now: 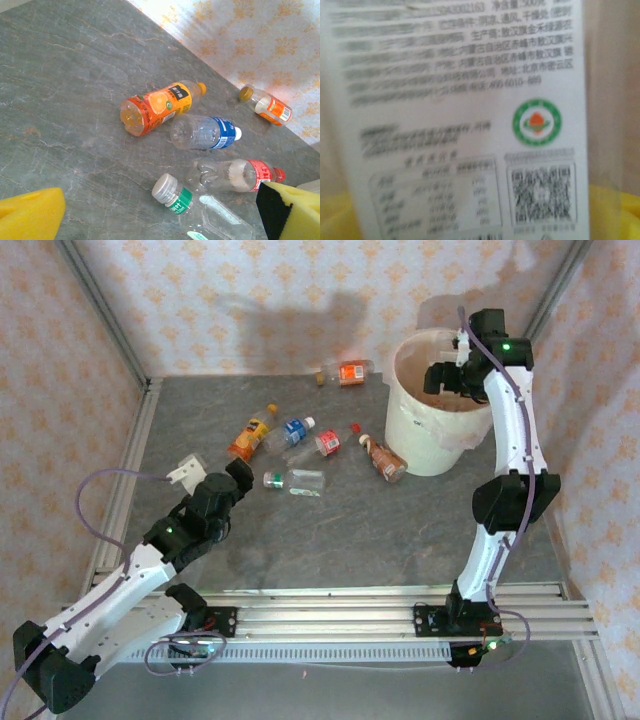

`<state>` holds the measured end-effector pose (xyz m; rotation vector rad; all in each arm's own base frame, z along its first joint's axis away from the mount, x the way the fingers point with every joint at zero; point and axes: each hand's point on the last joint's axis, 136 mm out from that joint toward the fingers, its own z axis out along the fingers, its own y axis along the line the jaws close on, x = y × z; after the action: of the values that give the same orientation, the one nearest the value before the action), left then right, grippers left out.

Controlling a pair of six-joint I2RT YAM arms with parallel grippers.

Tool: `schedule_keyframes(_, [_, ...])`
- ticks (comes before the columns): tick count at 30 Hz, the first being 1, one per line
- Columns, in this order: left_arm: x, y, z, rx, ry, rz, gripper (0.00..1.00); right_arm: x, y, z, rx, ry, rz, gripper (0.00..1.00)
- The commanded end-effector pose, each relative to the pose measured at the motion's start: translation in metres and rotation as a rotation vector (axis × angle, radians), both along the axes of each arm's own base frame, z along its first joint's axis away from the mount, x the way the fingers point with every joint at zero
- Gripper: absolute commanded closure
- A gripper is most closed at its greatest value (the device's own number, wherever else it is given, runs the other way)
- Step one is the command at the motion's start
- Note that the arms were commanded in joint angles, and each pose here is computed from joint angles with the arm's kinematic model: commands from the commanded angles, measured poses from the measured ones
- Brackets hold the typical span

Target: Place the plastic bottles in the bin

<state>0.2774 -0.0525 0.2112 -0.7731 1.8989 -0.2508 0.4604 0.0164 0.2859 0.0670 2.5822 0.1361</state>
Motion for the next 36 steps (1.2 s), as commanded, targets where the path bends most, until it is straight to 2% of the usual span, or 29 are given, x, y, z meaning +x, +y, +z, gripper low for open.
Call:
schedule_keyframes(1, [-0.001, 0.012, -0.005, 0.030, 0.010, 0.061, 0.00, -0.003, 0.009, 0.035, 0.061, -0.107, -0.003, 0.01])
schedule_keyframes(11, [0.003, 0.008, -0.011, 0.033, 0.035, 0.052, 0.00, -0.011, 0.011, 0.061, 0.086, -0.234, -0.012, 0.01])
schedule_keyframes(14, [0.006, 0.004, -0.015, 0.032, 0.056, 0.038, 0.00, -0.015, 0.018, 0.076, 0.110, -0.314, 0.010, 0.01])
schedule_keyframes(21, [0.019, -0.014, -0.030, -0.001, 0.132, -0.002, 0.00, -0.041, 0.065, 0.119, 0.140, -0.536, 0.123, 0.01])
schedule_keyframes(25, [0.028, -0.025, -0.039, -0.025, 0.173, -0.010, 0.00, -0.063, 0.096, 0.131, 0.170, -0.607, 0.193, 0.01])
schedule_keyframes(32, [0.039, -0.037, -0.044, -0.044, 0.205, -0.033, 0.00, -0.111, 0.155, 0.103, 0.192, -0.586, 0.370, 0.01])
schedule_keyframes(36, [0.041, -0.040, -0.049, -0.055, 0.221, -0.034, 0.00, -0.122, 0.182, 0.055, 0.187, -0.498, 0.426, 0.01])
